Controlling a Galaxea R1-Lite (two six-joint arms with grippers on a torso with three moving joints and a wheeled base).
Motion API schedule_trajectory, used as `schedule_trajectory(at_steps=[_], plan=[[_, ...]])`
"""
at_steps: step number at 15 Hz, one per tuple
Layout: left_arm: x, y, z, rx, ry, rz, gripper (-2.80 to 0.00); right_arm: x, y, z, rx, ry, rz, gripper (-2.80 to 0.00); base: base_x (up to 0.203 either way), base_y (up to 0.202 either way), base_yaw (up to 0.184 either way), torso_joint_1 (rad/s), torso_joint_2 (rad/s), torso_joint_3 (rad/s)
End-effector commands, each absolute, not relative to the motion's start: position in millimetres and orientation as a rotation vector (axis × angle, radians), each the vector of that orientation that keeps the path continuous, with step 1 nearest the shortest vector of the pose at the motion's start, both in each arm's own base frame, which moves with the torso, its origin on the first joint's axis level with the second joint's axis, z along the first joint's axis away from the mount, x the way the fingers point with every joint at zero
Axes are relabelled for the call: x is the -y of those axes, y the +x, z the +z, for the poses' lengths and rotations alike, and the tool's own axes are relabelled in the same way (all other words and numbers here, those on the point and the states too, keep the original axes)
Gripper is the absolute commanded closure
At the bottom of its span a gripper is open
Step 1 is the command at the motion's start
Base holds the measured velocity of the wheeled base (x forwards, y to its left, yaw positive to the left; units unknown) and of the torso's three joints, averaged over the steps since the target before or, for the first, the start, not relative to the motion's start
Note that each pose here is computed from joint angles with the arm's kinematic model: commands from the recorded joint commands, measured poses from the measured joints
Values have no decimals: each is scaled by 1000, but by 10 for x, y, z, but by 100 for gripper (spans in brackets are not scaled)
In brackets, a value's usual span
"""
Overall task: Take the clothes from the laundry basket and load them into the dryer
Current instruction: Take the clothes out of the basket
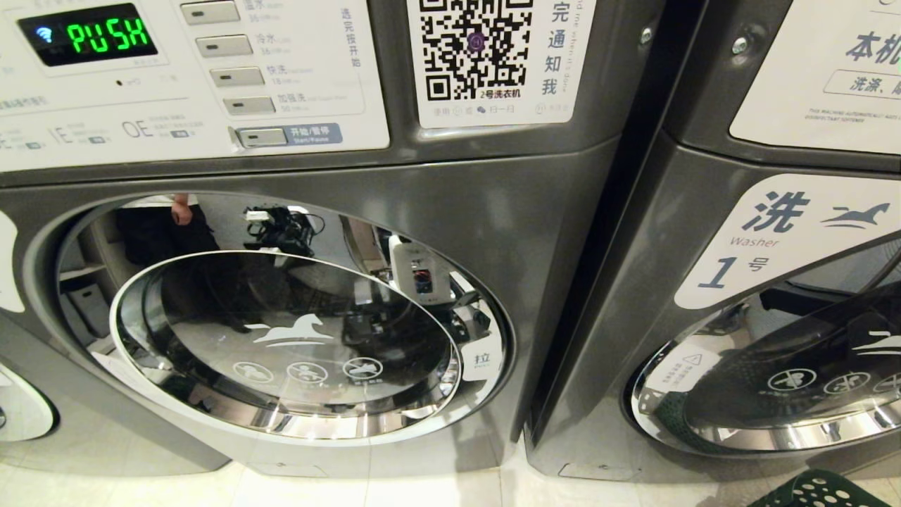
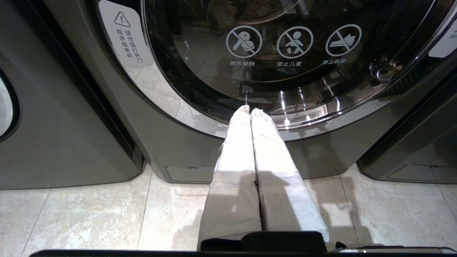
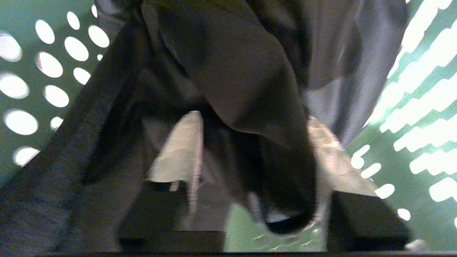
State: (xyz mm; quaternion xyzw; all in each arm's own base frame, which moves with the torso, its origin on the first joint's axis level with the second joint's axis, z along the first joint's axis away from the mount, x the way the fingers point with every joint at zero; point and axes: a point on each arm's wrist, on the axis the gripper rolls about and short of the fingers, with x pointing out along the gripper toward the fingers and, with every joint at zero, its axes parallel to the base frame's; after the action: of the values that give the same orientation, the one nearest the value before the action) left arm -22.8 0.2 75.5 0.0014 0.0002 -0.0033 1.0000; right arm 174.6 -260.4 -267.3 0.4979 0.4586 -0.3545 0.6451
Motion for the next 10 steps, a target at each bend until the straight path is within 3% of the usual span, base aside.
schedule_trajectory(at_steps=[1, 10], plan=[[-1, -228, 755, 0, 3, -6, 0, 2569, 1771, -2680, -1050, 1207, -817, -280, 0, 0, 0, 0, 0, 0], [-1, -228, 755, 0, 3, -6, 0, 2360, 1934, -2680, -946, 1733, -1037, -280, 0, 0, 0, 0, 0, 0]])
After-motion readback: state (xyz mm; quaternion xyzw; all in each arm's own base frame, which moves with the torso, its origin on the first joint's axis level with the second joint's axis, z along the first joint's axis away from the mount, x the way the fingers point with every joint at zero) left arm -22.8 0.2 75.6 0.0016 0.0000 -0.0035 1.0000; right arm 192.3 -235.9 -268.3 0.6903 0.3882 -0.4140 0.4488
